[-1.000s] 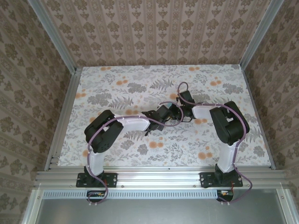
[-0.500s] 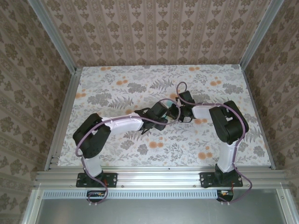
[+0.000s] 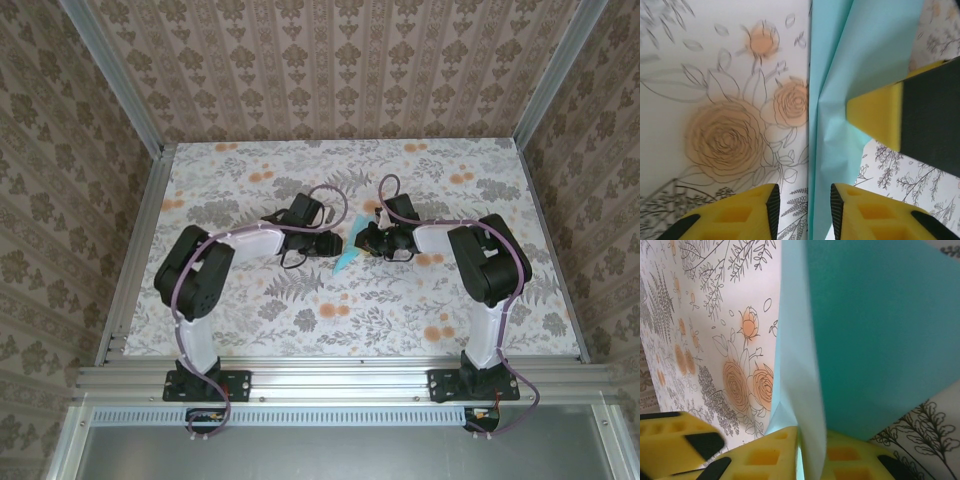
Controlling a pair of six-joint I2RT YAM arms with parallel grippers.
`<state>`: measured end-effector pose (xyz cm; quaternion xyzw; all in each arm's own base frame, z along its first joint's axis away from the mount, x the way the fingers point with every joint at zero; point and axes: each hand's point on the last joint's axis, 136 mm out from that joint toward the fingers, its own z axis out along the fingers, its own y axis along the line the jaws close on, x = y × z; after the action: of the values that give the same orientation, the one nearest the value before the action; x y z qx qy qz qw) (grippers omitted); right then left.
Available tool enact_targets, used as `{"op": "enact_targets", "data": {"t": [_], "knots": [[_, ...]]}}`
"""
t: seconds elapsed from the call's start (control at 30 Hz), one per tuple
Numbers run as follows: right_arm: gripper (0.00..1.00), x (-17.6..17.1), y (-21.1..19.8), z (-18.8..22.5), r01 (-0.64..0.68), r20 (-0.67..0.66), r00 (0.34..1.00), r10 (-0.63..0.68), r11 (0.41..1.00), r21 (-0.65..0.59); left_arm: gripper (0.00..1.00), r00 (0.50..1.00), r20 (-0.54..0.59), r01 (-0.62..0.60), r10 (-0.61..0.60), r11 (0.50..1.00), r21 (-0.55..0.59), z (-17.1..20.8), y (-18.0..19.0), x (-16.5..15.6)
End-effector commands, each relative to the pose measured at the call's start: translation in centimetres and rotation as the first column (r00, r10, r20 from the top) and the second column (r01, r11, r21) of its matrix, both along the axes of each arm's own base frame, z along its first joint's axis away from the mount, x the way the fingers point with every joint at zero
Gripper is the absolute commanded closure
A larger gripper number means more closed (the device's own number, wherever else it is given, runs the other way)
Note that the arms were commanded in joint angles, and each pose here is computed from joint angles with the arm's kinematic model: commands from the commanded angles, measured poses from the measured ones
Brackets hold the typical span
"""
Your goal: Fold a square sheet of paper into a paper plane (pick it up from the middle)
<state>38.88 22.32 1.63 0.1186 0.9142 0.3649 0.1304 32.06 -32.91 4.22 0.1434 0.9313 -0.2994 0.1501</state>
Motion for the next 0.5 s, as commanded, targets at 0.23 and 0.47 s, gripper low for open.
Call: {"op": "enact_targets", "data": {"t": [0.23, 0.47], "knots": [[0.81, -0.6, -1.3, -3.3, 0.021, -0.052, 0.998, -0.025, 0.997, -0.069, 0.73, 0.995, -0.091, 0.025, -0.031, 0.997, -0.067, -0.7, -1.6, -0.6], [0.79, -0.6, -1.5, -3.7, 0.03, -0.063, 0.997, -0.035, 0.996, -0.084, 0.74, 0.995, -0.095, 0.022, -0.027, 0.998, -0.053, -1.1, -1.7, -0.4]]}}
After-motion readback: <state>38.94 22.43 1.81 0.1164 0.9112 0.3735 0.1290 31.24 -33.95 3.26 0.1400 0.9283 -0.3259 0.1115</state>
